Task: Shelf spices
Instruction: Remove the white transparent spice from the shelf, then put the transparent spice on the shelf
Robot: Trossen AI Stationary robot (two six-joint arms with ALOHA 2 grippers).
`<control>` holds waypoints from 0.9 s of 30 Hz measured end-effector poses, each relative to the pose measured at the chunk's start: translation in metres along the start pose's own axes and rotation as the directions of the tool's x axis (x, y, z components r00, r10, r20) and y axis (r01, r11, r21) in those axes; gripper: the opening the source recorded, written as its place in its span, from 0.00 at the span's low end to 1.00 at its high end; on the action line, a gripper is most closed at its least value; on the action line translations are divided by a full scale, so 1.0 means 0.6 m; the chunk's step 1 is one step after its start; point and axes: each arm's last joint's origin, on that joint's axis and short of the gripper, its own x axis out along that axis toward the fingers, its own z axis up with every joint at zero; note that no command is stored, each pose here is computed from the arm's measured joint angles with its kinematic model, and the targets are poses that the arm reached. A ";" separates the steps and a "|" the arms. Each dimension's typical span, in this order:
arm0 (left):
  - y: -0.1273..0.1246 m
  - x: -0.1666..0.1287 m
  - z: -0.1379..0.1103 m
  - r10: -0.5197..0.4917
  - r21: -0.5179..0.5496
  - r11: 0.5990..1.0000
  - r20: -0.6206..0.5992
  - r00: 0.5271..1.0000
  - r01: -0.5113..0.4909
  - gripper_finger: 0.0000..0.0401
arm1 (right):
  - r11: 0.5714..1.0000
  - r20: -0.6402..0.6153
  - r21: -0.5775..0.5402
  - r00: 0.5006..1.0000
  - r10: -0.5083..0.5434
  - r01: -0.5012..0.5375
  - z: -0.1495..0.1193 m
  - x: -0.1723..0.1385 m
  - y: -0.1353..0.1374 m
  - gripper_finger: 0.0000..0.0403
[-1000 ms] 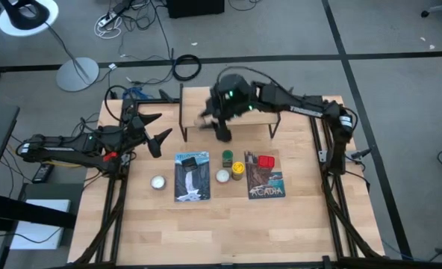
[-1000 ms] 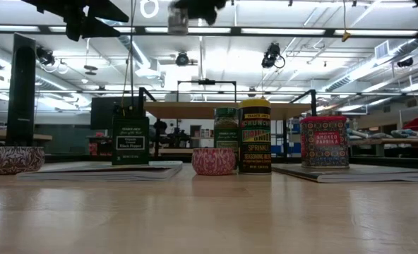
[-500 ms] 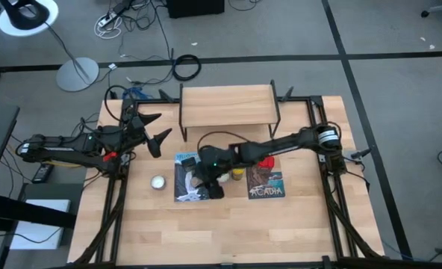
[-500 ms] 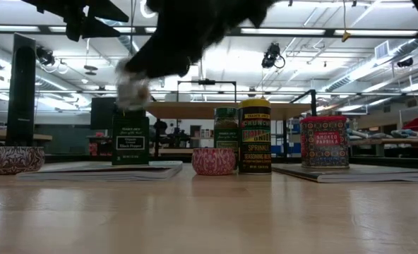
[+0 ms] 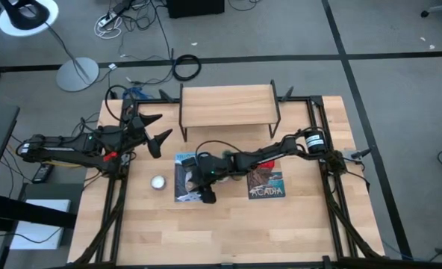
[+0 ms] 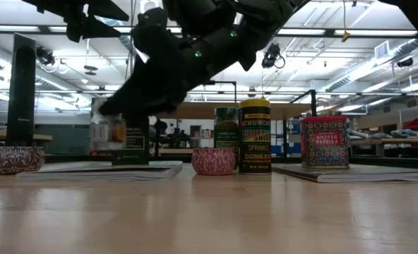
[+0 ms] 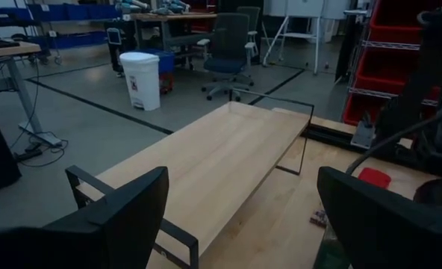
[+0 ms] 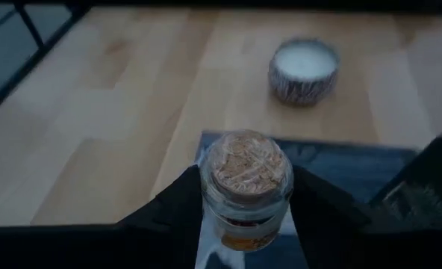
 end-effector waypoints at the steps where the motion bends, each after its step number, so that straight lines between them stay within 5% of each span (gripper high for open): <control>1: 0.000 0.000 0.000 0.000 0.000 1.000 0.000 1.000 0.000 0.87 | 1.000 0.011 -0.001 1.000 -0.011 0.011 0.002 0.000 0.000 0.47; 7: 0.000 0.000 -0.001 0.001 0.003 1.000 -0.005 1.000 -0.001 0.87 | 1.000 0.030 0.002 0.999 -0.027 0.027 0.005 0.000 0.005 0.76; 14: 0.001 0.000 -0.004 0.004 0.013 1.000 -0.020 1.000 -0.003 0.87 | 0.999 0.073 -0.023 0.996 -0.044 0.046 0.033 -0.025 0.009 0.79; 20: 0.001 0.000 -0.005 0.005 0.005 1.000 -0.027 1.000 -0.005 0.87 | 0.965 0.242 -0.204 0.964 -0.110 0.162 0.128 -0.128 0.036 0.73; 27: 0.001 0.000 -0.006 0.005 0.009 1.000 -0.033 0.999 -0.005 0.87 | 0.816 0.446 -0.301 0.829 -0.337 0.494 0.232 -0.353 0.078 0.73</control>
